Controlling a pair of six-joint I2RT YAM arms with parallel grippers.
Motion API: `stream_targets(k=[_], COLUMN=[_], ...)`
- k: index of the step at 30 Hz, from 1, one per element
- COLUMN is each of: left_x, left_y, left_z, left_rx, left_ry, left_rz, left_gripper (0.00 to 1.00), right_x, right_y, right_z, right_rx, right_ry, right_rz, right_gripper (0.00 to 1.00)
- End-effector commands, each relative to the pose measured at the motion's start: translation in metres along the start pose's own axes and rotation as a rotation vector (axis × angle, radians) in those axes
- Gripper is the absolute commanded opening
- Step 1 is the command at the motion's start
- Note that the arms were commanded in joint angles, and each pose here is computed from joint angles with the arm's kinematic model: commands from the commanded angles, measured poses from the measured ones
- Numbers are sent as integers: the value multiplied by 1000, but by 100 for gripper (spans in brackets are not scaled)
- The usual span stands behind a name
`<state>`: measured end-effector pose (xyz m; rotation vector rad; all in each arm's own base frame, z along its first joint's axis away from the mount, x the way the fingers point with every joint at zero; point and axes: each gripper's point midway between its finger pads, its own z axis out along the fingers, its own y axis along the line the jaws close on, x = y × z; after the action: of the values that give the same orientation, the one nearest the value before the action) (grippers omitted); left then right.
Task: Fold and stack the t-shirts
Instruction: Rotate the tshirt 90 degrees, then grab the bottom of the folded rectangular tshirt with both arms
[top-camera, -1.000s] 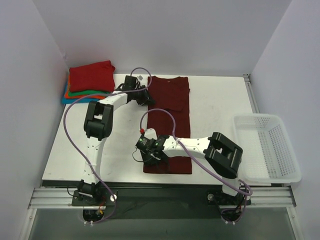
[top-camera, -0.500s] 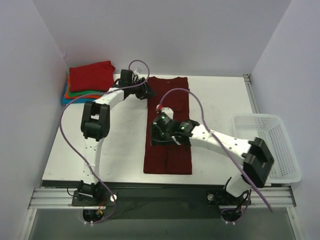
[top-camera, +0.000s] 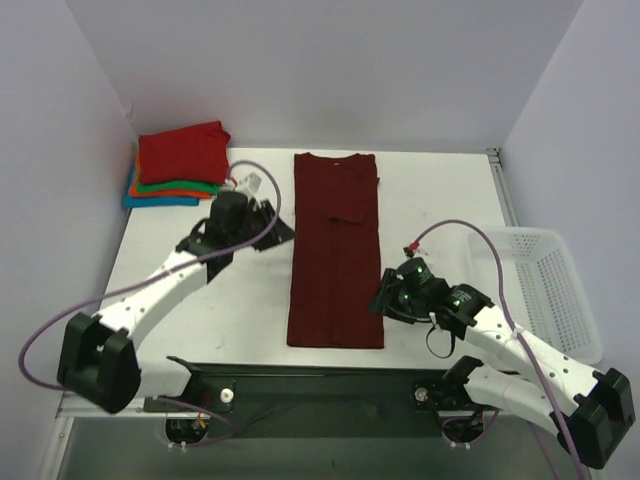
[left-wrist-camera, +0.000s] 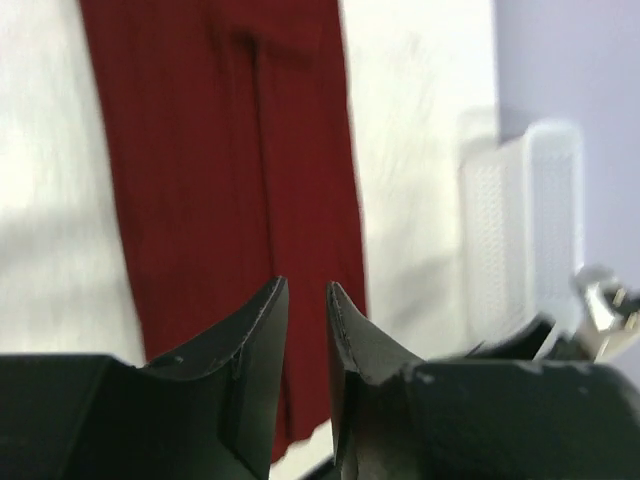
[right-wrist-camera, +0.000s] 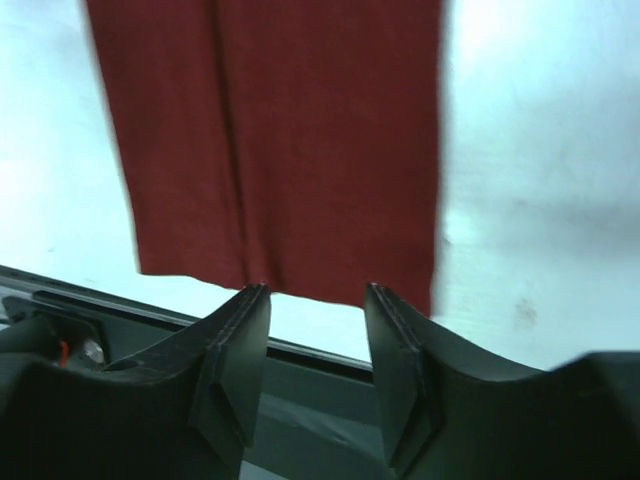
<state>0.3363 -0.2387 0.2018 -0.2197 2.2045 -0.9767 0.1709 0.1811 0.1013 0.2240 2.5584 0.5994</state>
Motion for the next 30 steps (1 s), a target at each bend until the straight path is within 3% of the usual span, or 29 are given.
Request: stream_targets(k=[1, 4, 7, 12, 15, 21, 30], left_x=[66, 103, 130, 171, 193, 218, 232], left_y=[78, 92, 101, 103, 105, 103, 107], left_z=[-23, -48, -64, -68, -68, -66, -62], left_rx=[-283, -298, -303, -215, -210, -166, -129], left_ry=[78, 121, 167, 225, 281, 313, 330], left_rz=[19, 37, 45, 43, 45, 63, 52], left_gripper=[32, 30, 29, 28, 33, 47, 50], right_x=[24, 41, 53, 68, 74, 82, 93], right_y=[-18, -29, -43, -55, -62, -71, -81], right_z=[5, 10, 15, 26, 31, 36, 45], right_rx=[20, 32, 56, 70, 88, 97, 117], right_ry=[80, 118, 129, 155, 159, 157, 172], right_rz=[72, 109, 145, 189, 203, 237, 262], right_gripper=[42, 35, 36, 35, 34, 34, 33])
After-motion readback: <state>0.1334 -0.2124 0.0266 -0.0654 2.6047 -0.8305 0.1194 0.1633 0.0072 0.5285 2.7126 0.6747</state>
